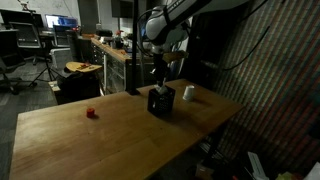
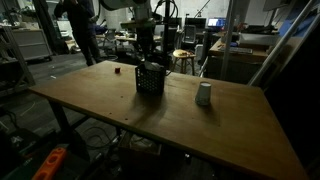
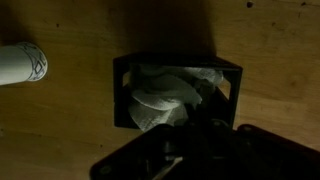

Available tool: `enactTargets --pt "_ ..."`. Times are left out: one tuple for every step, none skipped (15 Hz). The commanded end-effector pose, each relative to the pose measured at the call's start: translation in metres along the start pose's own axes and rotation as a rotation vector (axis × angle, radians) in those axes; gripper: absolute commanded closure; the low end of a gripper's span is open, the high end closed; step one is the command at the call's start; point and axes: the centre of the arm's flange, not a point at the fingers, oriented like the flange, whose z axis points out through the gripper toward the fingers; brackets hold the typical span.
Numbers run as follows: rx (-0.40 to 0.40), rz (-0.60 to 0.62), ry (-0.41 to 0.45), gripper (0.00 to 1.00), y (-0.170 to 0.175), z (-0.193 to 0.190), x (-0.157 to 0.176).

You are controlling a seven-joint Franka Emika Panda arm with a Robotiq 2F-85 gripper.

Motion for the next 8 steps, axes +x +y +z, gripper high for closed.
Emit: enactTargets --pt "0.018 -0.01 -0.008 0.95 0.0 0.004 -0.011" --pt "0.019 -0.006 -0.017 0.95 0.001 0.01 -0.011" --pt "0.021 -0.004 -0.024 0.96 0.002 0.014 -0.012" --pt "0.023 0.001 -0.033 0.95 0.005 0.02 -0.011" --pt "0.025 0.004 -0.039 0.95 0.007 0.024 -0.012" --pt "0.028 0.011 -0.048 0.94 0.011 0.032 -0.011" --pt "0.031 0.016 -0.056 0.95 0.013 0.037 -0.011" --pt "0.034 0.022 -0.066 0.95 0.016 0.045 -0.01"
